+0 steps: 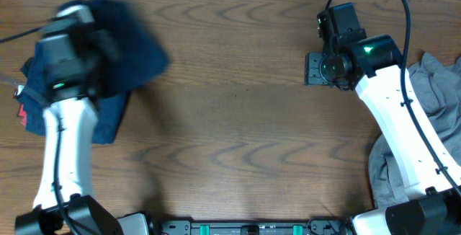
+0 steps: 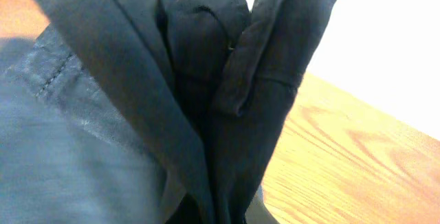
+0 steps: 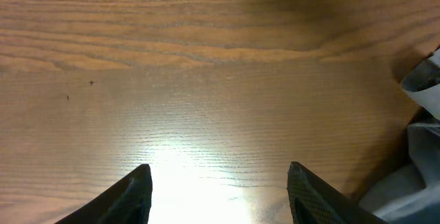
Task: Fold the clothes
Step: 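Carry the folded shorts with the left gripper onto the left stack, then release the shorts and retract the left gripper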
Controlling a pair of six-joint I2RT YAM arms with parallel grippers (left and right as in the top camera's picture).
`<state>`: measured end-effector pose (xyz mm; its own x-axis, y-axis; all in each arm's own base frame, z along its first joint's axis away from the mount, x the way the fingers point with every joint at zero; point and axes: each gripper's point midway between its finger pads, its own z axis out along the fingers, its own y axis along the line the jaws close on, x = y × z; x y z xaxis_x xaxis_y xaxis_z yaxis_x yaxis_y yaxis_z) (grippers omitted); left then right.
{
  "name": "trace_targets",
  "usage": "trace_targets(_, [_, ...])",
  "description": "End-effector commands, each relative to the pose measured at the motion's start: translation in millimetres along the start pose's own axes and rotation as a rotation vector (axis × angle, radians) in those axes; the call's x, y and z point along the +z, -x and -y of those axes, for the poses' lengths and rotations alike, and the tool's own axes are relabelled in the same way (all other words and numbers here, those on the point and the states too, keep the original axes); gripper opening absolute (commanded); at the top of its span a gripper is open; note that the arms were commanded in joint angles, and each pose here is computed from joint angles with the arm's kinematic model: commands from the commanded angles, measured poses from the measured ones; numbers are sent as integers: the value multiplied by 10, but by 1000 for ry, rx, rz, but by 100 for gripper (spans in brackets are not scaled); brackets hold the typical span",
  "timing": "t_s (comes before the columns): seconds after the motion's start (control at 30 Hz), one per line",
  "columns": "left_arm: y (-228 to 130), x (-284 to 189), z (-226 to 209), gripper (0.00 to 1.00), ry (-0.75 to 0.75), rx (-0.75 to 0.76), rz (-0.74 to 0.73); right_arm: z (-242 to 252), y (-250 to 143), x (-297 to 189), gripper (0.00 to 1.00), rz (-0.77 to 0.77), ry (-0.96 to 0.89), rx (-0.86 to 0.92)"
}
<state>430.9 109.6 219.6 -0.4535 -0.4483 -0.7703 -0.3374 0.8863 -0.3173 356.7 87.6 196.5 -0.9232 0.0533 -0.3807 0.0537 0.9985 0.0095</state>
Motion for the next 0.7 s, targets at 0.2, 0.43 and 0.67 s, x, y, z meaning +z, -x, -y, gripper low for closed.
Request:
trace_targets(0.2, [83,-207,-1451,7,286,-206,17,65,40,-58,62,18,-4,11])
trace_targets(0.43, [8,-246,-1810,37,350,-287,7,65,41,-58,63,19,-3,11])
trace_targets(0.67, [5,-243,-1798,98,343,-288,5,65,39,-58,63,18,-4,11])
